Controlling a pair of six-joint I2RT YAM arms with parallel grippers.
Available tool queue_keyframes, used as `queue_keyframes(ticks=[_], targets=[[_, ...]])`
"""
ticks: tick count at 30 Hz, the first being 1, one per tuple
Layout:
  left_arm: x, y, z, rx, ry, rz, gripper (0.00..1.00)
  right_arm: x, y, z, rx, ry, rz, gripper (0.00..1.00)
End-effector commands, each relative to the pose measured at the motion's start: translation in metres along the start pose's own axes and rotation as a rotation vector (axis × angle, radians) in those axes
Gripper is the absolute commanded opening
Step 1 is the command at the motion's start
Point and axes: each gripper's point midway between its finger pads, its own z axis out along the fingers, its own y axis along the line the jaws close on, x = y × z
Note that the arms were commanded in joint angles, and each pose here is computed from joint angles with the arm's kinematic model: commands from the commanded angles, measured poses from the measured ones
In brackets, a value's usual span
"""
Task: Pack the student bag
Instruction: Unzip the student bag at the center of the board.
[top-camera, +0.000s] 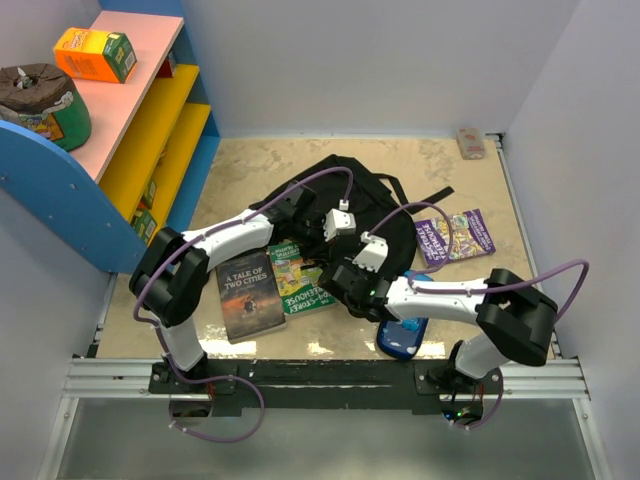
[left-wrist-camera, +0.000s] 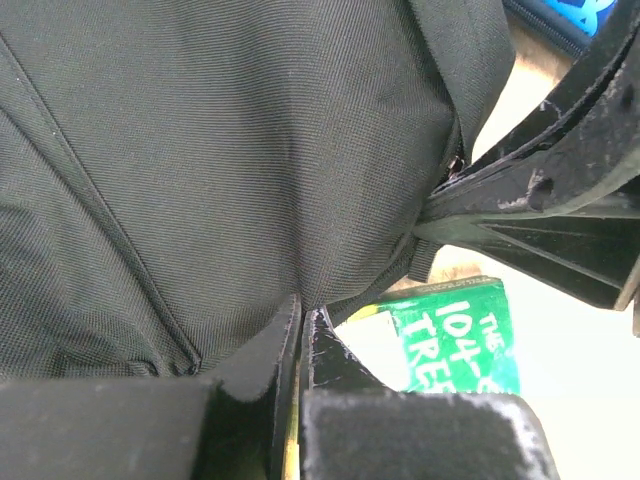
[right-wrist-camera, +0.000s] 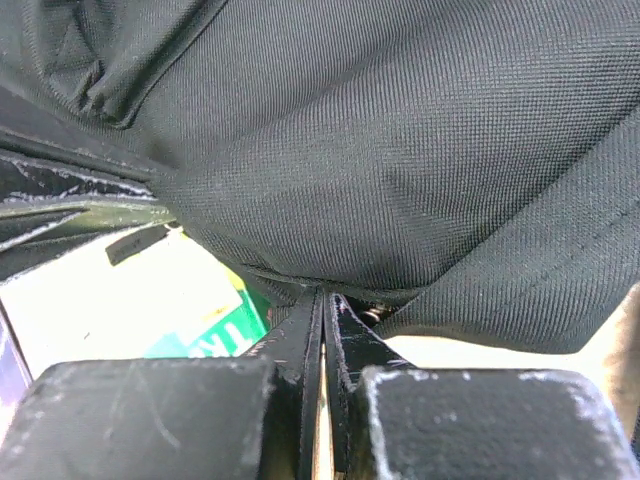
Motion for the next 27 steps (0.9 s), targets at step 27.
queue_keyframes(ticks=[27], targets=[[-0.026,0.004,-0.007,-0.02,-0.065,0.004,0.0,-0.04,0.061,-0.034,-0.232,0.0,-0.147,0.01]])
